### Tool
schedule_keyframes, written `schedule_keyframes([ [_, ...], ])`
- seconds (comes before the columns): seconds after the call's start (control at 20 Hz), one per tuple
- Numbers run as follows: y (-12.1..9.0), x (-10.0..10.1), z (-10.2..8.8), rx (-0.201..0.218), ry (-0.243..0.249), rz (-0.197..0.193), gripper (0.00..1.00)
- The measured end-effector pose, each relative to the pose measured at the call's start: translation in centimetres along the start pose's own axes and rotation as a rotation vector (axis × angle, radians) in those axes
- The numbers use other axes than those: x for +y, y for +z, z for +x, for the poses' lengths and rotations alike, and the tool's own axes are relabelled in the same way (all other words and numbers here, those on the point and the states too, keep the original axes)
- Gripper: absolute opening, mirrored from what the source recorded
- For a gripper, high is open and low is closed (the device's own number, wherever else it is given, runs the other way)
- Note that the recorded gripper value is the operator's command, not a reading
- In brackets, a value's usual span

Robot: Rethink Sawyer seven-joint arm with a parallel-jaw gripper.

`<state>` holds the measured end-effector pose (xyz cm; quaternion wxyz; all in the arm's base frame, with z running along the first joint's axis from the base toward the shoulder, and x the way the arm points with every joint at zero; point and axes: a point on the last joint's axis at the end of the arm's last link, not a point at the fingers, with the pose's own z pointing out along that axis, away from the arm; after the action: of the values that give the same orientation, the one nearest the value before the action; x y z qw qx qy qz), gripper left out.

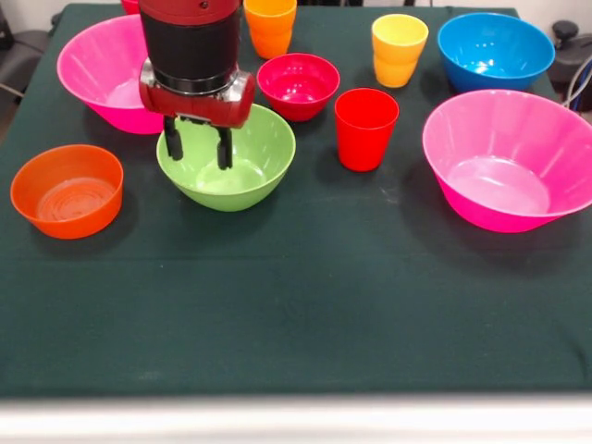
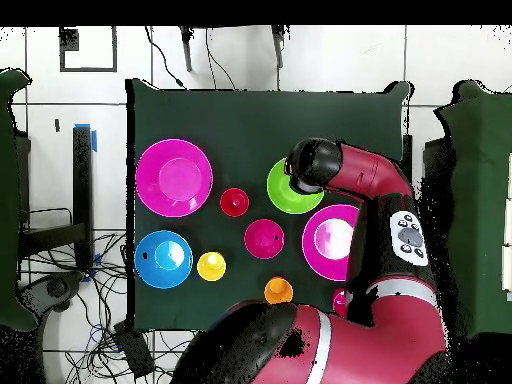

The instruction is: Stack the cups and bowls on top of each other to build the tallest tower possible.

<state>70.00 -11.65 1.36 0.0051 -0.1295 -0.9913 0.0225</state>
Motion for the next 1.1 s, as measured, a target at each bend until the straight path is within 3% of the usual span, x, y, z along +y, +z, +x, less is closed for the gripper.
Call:
schedule_keyframes([
  [0.15, -0.3, 0.2, 1.0, 0.012, 0.056, -0.003, 1.0],
  [0.55, -2.7, 0.7, 3.6, 0.005, 0.141, -0.019, 1.0],
  [0.9, -4.8, 1.2, 5.7, -0.014, 0.163, -0.028, 1.0],
  [1.1, -4.8, 1.4, 6.4, -0.033, 0.162, -0.03, 1.0],
])
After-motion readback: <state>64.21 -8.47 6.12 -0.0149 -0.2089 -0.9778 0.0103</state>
